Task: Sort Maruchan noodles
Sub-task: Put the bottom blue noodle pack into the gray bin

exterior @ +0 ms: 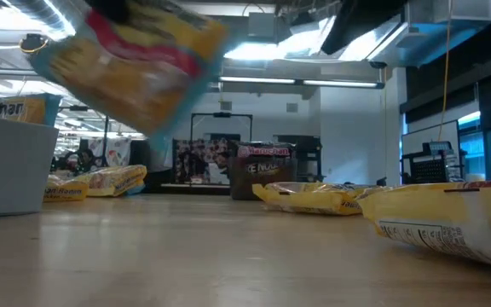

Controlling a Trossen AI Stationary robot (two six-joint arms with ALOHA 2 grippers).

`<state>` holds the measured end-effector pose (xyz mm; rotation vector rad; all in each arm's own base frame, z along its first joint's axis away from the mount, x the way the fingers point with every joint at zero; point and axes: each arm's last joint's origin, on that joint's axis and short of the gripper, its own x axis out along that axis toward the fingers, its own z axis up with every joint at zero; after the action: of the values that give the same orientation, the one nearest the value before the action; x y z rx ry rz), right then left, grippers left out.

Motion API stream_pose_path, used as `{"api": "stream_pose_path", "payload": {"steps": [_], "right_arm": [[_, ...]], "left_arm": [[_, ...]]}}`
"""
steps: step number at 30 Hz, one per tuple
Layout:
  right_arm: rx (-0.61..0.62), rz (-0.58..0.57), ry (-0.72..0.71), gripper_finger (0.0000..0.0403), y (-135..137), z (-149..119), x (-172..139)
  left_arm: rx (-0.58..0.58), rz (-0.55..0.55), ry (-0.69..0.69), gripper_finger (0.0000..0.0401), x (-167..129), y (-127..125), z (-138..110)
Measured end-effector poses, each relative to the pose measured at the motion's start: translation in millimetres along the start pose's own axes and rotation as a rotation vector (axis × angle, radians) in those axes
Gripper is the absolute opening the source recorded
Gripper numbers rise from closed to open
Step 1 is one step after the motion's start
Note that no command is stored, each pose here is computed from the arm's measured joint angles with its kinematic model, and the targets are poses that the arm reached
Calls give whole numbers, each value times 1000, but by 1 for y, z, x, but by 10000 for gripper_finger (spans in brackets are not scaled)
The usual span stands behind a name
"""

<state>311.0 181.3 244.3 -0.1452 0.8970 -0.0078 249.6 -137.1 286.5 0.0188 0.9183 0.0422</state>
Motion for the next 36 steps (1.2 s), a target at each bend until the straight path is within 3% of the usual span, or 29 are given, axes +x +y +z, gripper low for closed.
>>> {"api": "stream_pose_path", "payload": {"steps": [10,16,21,29,36], "right_arm": [[116,64,-34,172,-2,-28,32],[166,128,-111,163,-3,-29,39],[182,138,-151,161,-3,-25,40],[209,147,-174,161,-3,-23,40],[208,147,-174,161,-3,-23,40]], "left_arm": [[7,-20,47,47,-94,11,-54],[-16,47,105,47,-118,18,-83],[-7,34,104,47,-117,11,-95],[4,66,124,47,-71,1,-133],[-63,94,22,46,-50,0,-141]]}}
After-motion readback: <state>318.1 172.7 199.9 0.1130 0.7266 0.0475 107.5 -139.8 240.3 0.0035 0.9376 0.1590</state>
